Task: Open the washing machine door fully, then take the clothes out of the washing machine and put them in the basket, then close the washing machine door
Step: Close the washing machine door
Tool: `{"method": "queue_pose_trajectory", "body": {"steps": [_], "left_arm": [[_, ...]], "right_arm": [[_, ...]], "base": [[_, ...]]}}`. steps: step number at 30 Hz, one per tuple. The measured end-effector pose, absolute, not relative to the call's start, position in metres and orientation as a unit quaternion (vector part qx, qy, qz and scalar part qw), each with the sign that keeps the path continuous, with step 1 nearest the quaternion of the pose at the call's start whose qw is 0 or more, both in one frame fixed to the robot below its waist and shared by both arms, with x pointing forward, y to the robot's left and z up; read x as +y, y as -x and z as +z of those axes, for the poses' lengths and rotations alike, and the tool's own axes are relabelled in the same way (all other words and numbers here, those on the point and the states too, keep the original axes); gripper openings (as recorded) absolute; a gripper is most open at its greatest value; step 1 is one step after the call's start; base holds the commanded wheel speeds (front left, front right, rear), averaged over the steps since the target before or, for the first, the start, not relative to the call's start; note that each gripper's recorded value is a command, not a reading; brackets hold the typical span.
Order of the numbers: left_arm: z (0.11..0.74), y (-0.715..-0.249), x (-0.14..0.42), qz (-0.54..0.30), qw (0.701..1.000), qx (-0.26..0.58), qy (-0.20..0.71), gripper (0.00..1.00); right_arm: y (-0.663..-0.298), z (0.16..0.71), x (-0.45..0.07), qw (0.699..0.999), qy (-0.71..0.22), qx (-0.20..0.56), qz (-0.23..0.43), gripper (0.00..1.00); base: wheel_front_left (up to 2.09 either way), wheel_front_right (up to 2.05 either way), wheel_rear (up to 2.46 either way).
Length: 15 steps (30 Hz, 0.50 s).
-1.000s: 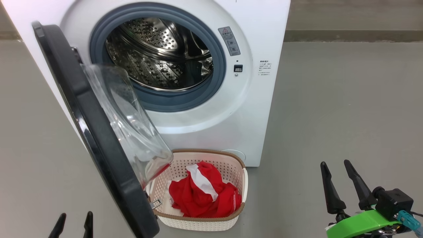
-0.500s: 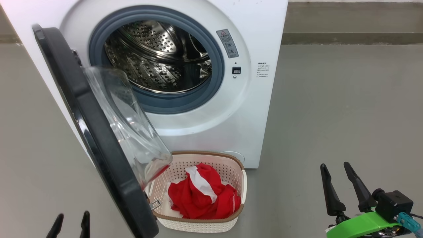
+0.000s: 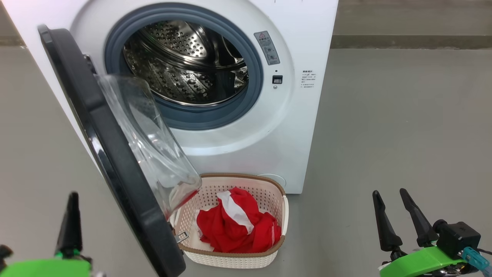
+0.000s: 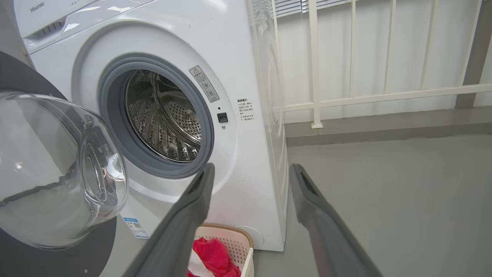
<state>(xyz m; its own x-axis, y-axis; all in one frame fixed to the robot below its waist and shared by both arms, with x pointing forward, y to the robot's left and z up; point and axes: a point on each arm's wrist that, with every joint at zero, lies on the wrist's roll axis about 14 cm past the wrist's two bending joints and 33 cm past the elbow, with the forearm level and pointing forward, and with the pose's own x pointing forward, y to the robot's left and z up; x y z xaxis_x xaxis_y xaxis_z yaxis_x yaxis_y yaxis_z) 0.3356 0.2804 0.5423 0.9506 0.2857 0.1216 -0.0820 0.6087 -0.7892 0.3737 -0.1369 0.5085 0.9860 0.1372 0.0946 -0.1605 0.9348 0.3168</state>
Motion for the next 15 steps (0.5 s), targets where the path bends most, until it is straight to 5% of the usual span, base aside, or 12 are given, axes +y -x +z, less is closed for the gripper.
{"method": "queue_pose_trajectory", "body": {"steps": [9, 15], "left_arm": [[0.592, -0.351, 0.271, 0.021, 0.704, -0.142, 0.696, 0.0], [0.609, -0.357, 0.242, -0.032, 0.659, -0.102, 0.744, 0.0]], "right_arm": [[-0.372, 0.506, -0.141, 0.983, -0.169, -0.033, 0.069, 1.0], [-0.371, 0.504, -0.147, 0.983, -0.169, -0.032, 0.06, 1.0]], "base": [[0.0, 0.0, 0.0], [0.0, 0.0, 0.0]]}}
